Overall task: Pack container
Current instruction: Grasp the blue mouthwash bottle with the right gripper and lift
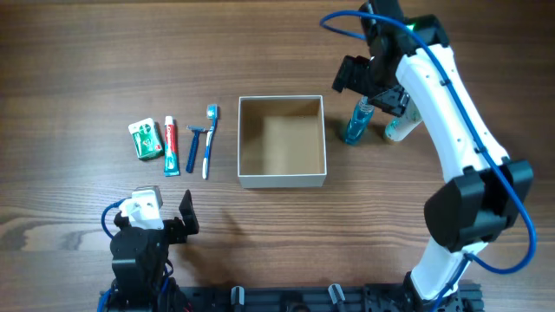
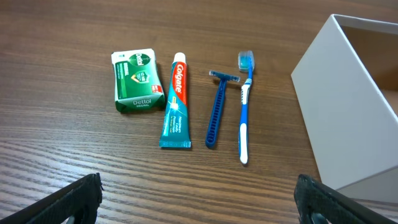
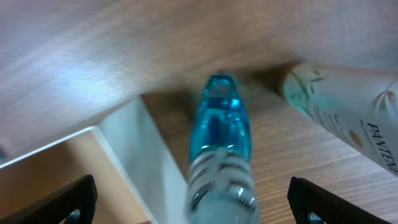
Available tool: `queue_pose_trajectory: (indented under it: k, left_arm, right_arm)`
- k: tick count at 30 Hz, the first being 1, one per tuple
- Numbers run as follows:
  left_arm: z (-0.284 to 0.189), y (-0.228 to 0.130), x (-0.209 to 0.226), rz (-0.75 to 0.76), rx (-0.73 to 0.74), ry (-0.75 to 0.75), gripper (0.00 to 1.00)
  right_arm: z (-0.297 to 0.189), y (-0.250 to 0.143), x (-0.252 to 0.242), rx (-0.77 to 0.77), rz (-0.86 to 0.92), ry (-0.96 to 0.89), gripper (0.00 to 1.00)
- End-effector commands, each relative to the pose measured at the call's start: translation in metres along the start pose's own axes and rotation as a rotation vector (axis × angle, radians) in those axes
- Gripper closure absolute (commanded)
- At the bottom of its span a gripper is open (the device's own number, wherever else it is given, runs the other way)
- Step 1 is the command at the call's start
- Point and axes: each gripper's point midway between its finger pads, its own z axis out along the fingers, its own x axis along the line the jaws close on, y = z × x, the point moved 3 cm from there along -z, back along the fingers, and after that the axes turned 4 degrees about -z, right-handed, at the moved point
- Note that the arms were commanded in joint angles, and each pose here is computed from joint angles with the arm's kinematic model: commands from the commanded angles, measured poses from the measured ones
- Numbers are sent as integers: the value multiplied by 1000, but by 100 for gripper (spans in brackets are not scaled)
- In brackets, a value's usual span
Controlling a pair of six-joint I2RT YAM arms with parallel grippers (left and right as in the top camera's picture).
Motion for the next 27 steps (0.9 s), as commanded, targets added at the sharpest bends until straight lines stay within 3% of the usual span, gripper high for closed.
queue_pose_trajectory:
  k: [1,8,11,12,17,19,21,27]
  left_arm:
    - [2,-5,1,18,10,5,0]
    - [2,-5,1,18,10,5,0]
    - [2,-5,1,18,10,5,0]
    - [2,-5,1,18,10,5,0]
    - [2,-5,1,18,10,5,0]
    - [2,-5,1,18,10,5,0]
    - [2,-5,1,18,10,5,0]
    - [2,-5,1,18,10,5,0]
  right_arm:
    - [17,0,-15,19,49,-83,2]
    - [45,-8,-21,45,50,-101,14]
    - [53,-7,-19,38,32,-85,28]
    - [53,-5,-17,29,26,-78,41]
    - [47,1,-13,-13,-36,-49,59]
    - [37,3,-11,-40,-72,-35,81]
    - [16,4,-12,-88,-107,-15,95]
    - [-55,-10,-4,-241,-186,81,96]
